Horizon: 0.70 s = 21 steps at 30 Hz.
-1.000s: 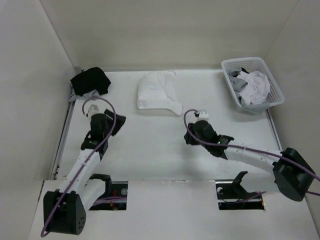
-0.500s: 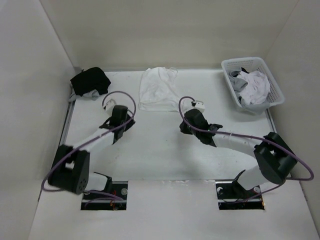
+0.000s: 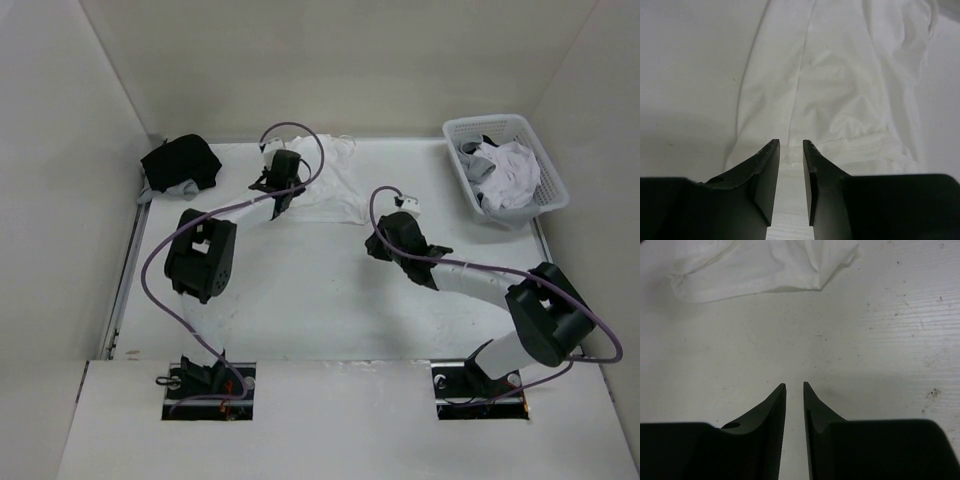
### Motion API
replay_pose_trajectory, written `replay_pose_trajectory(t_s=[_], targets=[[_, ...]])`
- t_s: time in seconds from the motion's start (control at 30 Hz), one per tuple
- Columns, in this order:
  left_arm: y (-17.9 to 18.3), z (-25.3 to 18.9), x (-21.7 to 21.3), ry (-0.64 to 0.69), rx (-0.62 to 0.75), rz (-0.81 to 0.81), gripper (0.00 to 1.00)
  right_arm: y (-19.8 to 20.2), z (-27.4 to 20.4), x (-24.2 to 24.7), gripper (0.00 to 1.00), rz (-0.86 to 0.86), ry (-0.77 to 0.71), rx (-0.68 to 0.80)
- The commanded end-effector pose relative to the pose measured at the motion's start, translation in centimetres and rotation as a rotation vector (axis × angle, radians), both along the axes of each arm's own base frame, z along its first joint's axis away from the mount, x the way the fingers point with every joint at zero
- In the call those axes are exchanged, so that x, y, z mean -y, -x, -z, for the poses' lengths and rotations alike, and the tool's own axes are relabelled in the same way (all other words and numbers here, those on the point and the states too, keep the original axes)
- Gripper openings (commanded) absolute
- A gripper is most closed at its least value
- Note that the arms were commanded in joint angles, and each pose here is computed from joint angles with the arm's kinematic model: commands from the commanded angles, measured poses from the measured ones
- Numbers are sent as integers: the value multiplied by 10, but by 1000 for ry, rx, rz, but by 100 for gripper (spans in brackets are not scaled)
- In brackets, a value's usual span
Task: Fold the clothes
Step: Flatten the tank top out
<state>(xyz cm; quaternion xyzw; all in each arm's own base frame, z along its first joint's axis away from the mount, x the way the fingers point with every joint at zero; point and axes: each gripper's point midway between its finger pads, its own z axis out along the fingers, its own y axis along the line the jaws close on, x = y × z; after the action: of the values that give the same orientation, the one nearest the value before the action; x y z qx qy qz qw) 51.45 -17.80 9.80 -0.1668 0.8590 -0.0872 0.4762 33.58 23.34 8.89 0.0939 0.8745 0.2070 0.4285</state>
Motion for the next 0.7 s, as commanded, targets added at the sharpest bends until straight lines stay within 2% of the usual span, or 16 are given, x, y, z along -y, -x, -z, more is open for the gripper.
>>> replay_pose_trajectory(t_s=[0.0,0.2,0.53,0.67], targets=[[6,0,14,-68,-34,56,25,-9,-23,-9,25,-36,-77,74],[5,17,6,-180,-49,52,28,-3,-15,-11,25,-53,-109,61],[-10,28,18,-179,-43,95,29,-2,-14,-13,25,-60,-115,61],[-10,26,21,-171,-31,103,32,0,-8,-19,25,-73,-108,49]])
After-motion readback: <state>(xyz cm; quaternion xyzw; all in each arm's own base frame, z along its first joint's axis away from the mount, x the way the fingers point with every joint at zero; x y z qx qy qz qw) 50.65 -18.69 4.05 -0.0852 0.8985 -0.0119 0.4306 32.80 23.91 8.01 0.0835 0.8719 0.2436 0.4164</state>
